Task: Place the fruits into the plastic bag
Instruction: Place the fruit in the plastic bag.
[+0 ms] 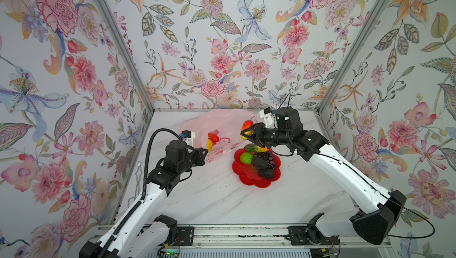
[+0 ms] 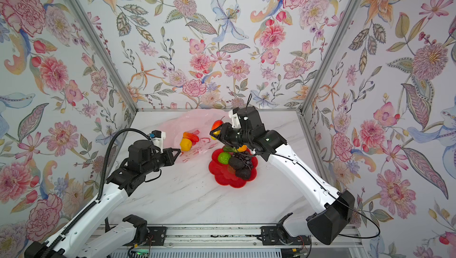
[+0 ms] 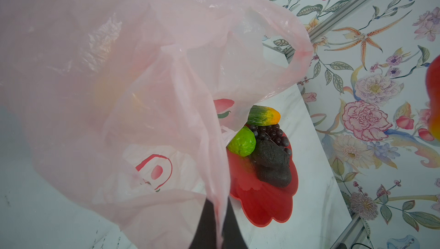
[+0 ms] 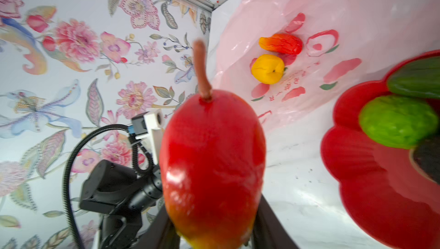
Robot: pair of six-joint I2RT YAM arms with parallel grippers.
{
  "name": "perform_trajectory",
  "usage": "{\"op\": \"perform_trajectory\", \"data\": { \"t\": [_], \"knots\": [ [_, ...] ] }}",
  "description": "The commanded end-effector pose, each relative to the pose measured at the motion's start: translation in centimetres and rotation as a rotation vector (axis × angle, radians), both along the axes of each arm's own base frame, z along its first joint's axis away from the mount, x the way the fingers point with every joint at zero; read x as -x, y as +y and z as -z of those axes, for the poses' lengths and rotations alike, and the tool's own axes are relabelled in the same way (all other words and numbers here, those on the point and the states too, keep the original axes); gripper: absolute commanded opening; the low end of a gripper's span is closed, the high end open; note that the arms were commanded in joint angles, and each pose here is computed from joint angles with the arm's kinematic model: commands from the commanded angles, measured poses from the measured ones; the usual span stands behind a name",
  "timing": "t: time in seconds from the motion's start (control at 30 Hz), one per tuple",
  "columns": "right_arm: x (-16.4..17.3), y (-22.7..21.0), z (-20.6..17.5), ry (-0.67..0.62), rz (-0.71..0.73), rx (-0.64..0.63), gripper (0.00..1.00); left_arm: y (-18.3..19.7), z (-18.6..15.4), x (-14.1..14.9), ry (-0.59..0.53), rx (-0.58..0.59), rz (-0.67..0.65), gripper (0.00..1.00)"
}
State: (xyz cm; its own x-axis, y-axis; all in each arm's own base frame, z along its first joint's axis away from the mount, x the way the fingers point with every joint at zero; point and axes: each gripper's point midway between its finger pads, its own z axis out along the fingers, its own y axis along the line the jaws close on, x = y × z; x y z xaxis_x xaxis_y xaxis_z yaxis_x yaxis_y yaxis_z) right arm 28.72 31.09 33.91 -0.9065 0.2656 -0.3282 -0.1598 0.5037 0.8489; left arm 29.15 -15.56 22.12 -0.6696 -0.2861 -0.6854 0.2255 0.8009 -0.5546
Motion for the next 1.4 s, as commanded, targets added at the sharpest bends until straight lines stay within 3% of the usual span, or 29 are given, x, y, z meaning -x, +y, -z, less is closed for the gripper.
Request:
{"op": "perform_trajectory", "data": {
  "t": [0.0, 0.27, 0.4, 0.6, 0.8, 1.37],
  "knots": [
    [-0.7, 1.6, -2.0, 0.02, -0.012, -0.153, 0.3, -0.2, -1.5, -0.5, -0.048, 0.009, 0.014, 0.0],
    [-0.9, 5.5, -1.7, 0.111, -0.071, -0.273, 0.3, -0.3, -1.2, -0.5, -0.039, 0.023, 0.016, 0.0],
    [-0.4, 8.2, -0.7, 0.148, -0.132, -0.264, 0.3, -0.4, -1.2, -0.5, -0.039, 0.036, 0.014, 0.0],
    [-0.3, 10.8, 2.3, 0.196, -0.185, -0.215, 0.3, -0.2, -1.4, -0.4, -0.04, 0.051, 0.0, 0.0],
    [-0.4, 11.7, 7.0, 0.233, -0.222, -0.073, 0.3, 0.0, -1.5, 0.0, -0.043, 0.066, -0.015, 0.0],
    [-3.8, 14.8, 15.5, 0.327, -0.214, 0.061, 0.31, 0.0, -1.4, 0.4, -0.039, 0.077, -0.01, 0.0]
  ]
}}
